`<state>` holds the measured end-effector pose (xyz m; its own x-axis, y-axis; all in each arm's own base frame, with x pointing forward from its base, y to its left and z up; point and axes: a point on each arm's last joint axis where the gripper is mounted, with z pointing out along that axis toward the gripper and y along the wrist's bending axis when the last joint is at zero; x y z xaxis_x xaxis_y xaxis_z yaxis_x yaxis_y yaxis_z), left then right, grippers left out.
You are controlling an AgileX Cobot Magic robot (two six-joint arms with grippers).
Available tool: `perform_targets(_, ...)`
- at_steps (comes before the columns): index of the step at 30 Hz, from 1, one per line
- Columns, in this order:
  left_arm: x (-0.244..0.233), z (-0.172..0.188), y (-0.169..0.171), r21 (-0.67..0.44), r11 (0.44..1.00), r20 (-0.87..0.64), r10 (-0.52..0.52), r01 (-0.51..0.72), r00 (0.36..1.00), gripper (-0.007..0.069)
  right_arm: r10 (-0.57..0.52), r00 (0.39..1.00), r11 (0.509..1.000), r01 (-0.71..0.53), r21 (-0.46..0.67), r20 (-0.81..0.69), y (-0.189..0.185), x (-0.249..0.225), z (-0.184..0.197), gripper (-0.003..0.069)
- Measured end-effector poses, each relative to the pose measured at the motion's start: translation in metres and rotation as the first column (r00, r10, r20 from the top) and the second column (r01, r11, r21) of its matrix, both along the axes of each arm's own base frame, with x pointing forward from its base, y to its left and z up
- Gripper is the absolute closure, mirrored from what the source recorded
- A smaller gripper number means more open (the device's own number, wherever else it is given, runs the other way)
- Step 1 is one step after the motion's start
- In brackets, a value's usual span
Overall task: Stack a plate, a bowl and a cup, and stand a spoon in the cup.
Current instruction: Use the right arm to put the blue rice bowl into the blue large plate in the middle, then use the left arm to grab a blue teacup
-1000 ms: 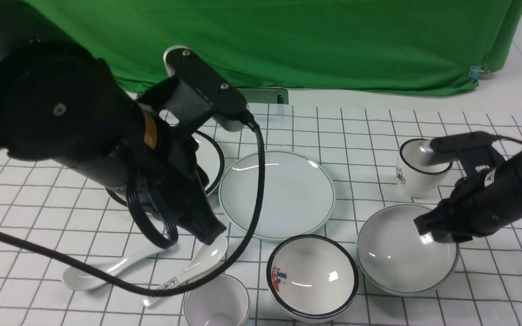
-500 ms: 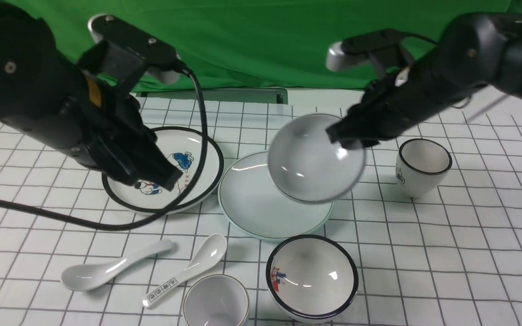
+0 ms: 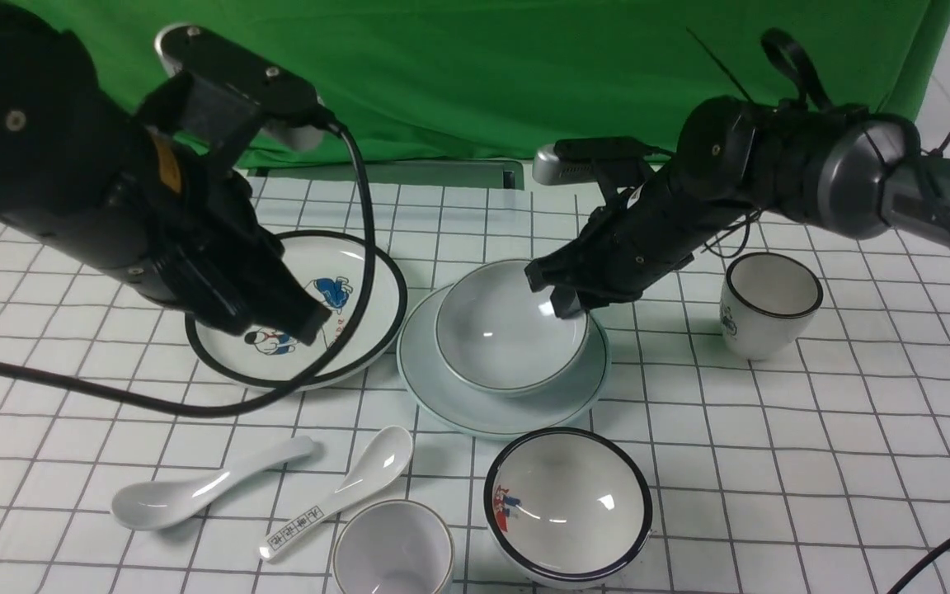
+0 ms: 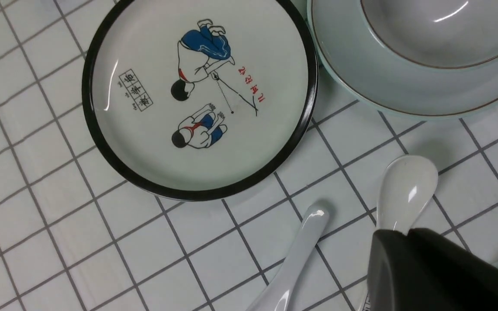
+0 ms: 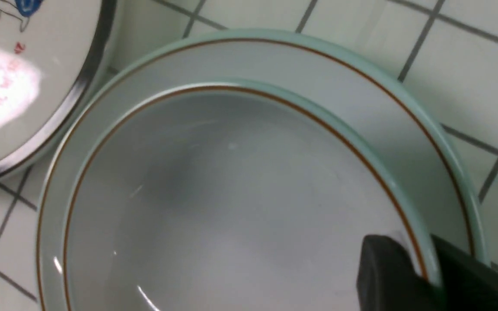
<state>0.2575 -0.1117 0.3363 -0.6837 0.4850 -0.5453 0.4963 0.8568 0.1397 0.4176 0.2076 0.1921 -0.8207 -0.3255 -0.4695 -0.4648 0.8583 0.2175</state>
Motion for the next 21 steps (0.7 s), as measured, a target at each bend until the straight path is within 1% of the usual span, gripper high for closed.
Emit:
perform_targets(2,0.001,0.0,0.0,-0.007,1.0,0.006,0.0,0.0,1.0,0.0654,0.0,1.0,1.0,0.0,0.0,0.001,0.0,0.0,0.0,0.0499)
perform_targets(3,0.001,0.0,-0.001,-0.008,1.0,0.007,0.0,0.0,1.0,0.0654,0.0,1.0,1.0,0.0,0.0,0.0,0.0,0.0,-0.001,0.0494)
perform_targets(4,0.0,0.0,-0.001,-0.014,1.0,0.005,0.0,0.0,1.0,0.0652,0.001,1.0,1.0,-0.001,-0.002,0.0,0.0,0.0,-0.001,0.0437)
perform_targets(5,0.0,0.0,-0.001,-0.018,1.0,0.003,0.001,-0.001,1.0,0.0649,0.005,1.0,1.0,-0.005,-0.005,-0.005,0.0,0.0,-0.001,0.0395)
perform_targets(6,0.0,0.0,-0.001,-0.021,1.0,0.002,0.001,-0.001,1.0,0.0643,0.009,1.0,1.0,-0.009,-0.007,-0.011,0.0,-0.001,-0.001,0.0368)
perform_targets(7,0.0,0.0,-0.002,-0.027,1.0,-0.001,0.001,-0.001,1.0,0.063,0.015,1.0,1.0,-0.016,-0.01,-0.018,0.0,-0.002,-0.001,0.0309)
perform_targets(8,0.0,0.0,-0.002,-0.035,0.999,-0.004,0.002,-0.002,1.0,0.0615,0.029,0.999,0.999,-0.03,-0.017,-0.022,-0.001,-0.003,0.001,0.0277)
perform_targets(9,0.0,0.0,-0.003,-0.036,0.999,-0.006,0.002,-0.002,1.0,0.061,0.037,0.999,0.999,-0.037,-0.02,-0.025,-0.001,-0.004,0.001,0.0262)
perform_targets(10,-0.001,0.0,-0.004,-0.053,0.999,-0.023,0.004,-0.005,1.0,0.0576,0.067,0.997,0.997,-0.068,-0.034,-0.026,-0.002,-0.007,0.006,0.0219)
perform_targets(12,-0.004,-0.003,-0.008,-0.071,0.997,-0.069,-0.005,0.0,0.998,0.0494,0.126,0.992,0.989,-0.127,-0.072,-0.014,-0.006,-0.013,0.024,0.0186)
perform_targets(14,-0.007,-0.009,-0.015,-0.064,0.998,-0.124,-0.036,0.028,0.992,0.0405,0.163,0.987,0.98,-0.161,-0.115,0.007,-0.013,-0.018,0.048,0.0176)
perform_targets(15,-0.008,-0.01,-0.017,-0.064,0.997,-0.132,-0.044,0.036,0.99,0.0384,0.17,0.985,0.978,-0.166,-0.125,0.021,-0.014,-0.019,0.054,0.0175)
perform_targets(16,-0.009,-0.018,-0.026,-0.054,0.996,-0.164,-0.073,0.065,0.984,0.0307,0.196,0.98,0.967,-0.187,-0.171,0.036,-0.021,-0.025,0.076,0.0173)
perform_targets(19,-0.009,-0.041,-0.042,-0.049,0.995,-0.211,-0.091,0.082,0.973,0.0157,0.219,0.972,0.947,-0.189,-0.258,0.091,-0.04,-0.041,0.125,0.0171)
perform_targets(20,-0.008,-0.043,-0.043,-0.049,0.996,-0.214,-0.089,0.081,0.973,0.0148,0.22,0.971,0.946,-0.189,-0.263,0.094,-0.041,-0.043,0.128,0.0172)
perform_targets(21,-0.007,-0.05,-0.046,-0.049,0.996,-0.228,-0.079,0.069,0.97,0.0112,0.222,0.968,0.94,-0.181,-0.289,0.115,-0.047,-0.049,0.142,0.0172)
